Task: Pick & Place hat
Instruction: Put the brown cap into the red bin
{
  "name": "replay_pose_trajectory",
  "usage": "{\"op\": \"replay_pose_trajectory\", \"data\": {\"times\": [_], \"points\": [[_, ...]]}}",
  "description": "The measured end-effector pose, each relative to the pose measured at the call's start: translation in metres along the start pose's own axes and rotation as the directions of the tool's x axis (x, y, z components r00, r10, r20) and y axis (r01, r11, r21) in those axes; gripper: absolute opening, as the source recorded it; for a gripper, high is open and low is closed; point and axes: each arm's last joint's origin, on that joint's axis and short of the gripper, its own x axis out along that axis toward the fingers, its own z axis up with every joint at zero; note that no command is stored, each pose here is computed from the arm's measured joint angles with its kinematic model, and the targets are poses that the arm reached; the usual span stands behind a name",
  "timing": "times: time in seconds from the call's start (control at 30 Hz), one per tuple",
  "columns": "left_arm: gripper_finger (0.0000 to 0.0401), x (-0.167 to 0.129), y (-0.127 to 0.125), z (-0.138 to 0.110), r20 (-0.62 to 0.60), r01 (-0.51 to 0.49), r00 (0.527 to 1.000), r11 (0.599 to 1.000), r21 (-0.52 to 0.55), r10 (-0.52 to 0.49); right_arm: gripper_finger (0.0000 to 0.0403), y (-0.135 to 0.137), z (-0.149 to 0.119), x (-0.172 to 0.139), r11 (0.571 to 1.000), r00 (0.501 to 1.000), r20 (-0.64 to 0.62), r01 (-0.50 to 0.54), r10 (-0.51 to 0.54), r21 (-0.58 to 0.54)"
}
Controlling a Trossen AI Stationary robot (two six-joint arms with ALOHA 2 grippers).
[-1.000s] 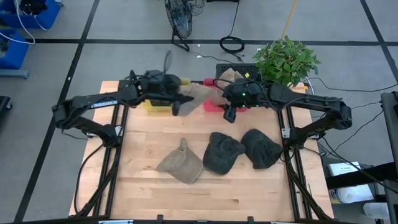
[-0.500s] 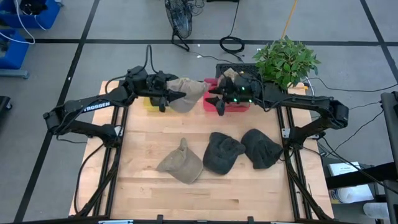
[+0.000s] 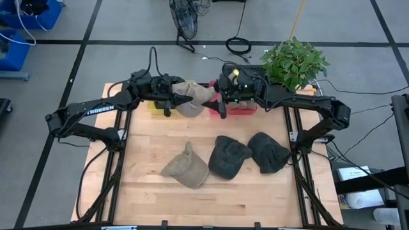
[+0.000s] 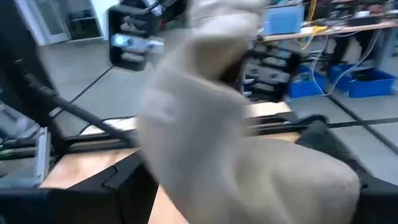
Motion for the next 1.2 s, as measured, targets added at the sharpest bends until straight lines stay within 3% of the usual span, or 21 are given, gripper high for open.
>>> {"op": "replay_pose_trajectory", "data": {"times": [0.1, 0.23, 0.57, 0.87, 1.2], "points": [[0.0017, 0.000, 0.001, 0.000, 0.006, -0.021, 1.000, 1.000, -0.018, 0.021, 0.0277, 0.005, -0.001, 0.005, 1.000, 1.000, 0.014, -0.020, 0.020, -0.012], [0.0012, 0.000, 0.000, 0.000, 0.007, -0.022, 1.000, 0.999, -0.028, 0.022, 0.0225, 0.008, -0.001, 0.009, 0.999, 0.999, 0.031, -0.032, 0.032, -0.020], [0.0041, 0.004, -0.004, -0.001, 0.018, -0.048, 0.999, 0.997, -0.061, 0.049, 0.0015, 0.009, -0.002, 0.010, 0.999, 0.999, 0.032, -0.032, 0.033, -0.023], [0.0062, 0.009, -0.010, -0.004, 0.015, -0.079, 0.997, 0.994, -0.071, 0.081, 0.0006, 0.009, -0.003, 0.010, 0.999, 0.999, 0.018, -0.031, 0.031, -0.020], [0.0195, 0.005, -0.004, -0.003, 0.011, -0.105, 0.994, 0.992, -0.070, 0.106, 0.0006, 0.004, -0.004, 0.008, 1.000, 1.000, 0.004, -0.012, 0.012, -0.012]]}}
